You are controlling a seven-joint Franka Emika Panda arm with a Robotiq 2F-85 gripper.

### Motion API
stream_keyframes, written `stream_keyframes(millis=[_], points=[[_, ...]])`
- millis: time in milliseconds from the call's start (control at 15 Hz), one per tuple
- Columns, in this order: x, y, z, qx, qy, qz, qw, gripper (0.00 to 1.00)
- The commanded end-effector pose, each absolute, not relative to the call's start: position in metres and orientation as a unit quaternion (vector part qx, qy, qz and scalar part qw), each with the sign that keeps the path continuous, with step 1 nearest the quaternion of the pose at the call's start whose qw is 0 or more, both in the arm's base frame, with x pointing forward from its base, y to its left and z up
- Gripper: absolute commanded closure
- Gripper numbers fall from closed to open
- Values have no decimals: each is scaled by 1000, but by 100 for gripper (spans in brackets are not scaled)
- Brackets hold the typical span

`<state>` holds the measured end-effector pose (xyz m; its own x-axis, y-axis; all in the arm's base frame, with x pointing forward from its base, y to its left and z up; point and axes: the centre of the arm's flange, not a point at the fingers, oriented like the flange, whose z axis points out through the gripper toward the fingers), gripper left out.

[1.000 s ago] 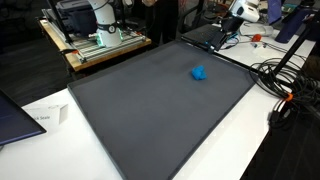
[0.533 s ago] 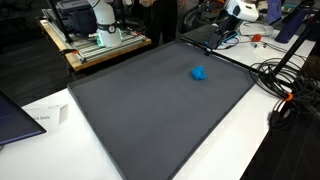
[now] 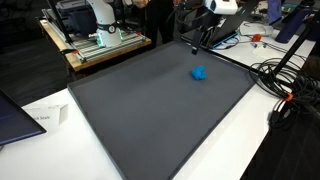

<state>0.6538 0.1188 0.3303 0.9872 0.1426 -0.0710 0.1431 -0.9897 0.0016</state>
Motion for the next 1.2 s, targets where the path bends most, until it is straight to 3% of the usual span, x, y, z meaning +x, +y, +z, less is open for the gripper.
stream_keyframes(millis=[0,600,667,733,1133], points=[[579,82,339,998,63,4,-18,0],[473,26,355,995,93,-8,-37,0],[467,26,352,994,101,-14,-39,0],[509,34,344,996,88,-15,-27,0],[482,31,346,995,97,-19,-27,0]])
